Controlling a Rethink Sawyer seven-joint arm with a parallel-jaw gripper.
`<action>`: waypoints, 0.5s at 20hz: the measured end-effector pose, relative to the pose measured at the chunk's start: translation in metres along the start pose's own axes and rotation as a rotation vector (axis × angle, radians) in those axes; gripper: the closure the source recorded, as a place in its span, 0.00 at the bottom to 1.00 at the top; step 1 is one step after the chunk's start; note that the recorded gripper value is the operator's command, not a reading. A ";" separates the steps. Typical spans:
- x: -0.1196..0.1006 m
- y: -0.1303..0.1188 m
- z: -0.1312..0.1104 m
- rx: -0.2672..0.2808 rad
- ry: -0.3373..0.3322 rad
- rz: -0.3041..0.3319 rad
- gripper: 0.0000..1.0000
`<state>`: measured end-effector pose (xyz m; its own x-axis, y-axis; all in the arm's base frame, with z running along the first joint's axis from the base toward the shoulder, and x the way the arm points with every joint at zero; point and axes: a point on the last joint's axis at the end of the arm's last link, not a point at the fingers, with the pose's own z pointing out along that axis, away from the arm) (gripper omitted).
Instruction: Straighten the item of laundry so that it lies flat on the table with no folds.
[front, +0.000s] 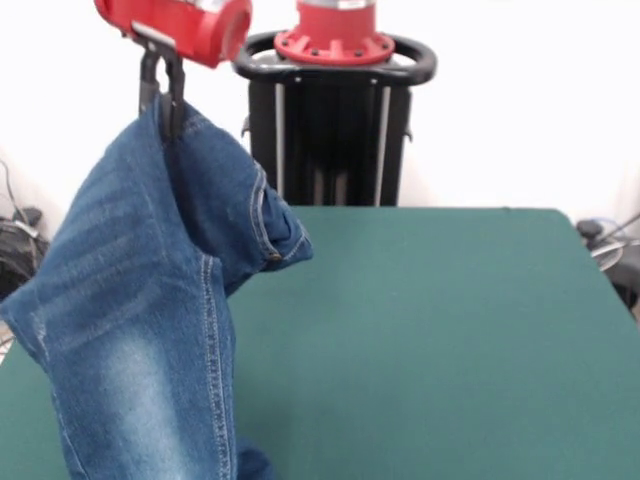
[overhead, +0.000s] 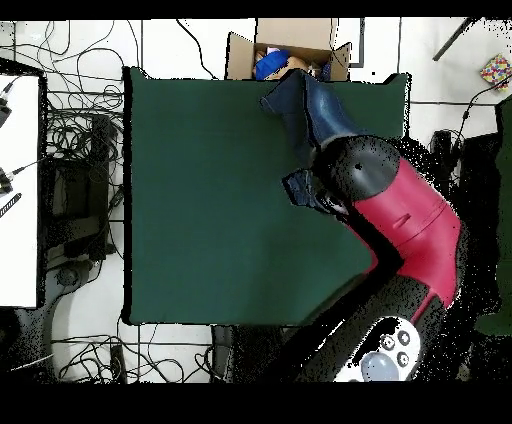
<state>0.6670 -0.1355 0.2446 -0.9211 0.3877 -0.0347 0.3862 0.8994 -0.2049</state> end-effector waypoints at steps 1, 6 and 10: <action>0.008 0.000 0.007 -0.002 -0.001 0.000 1.00; 0.039 0.005 0.029 -0.013 0.004 -0.006 1.00; 0.066 0.014 0.042 -0.030 0.024 -0.021 1.00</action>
<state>0.6099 -0.1061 0.1982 -0.9278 0.3729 -0.0076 0.3683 0.9128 -0.1763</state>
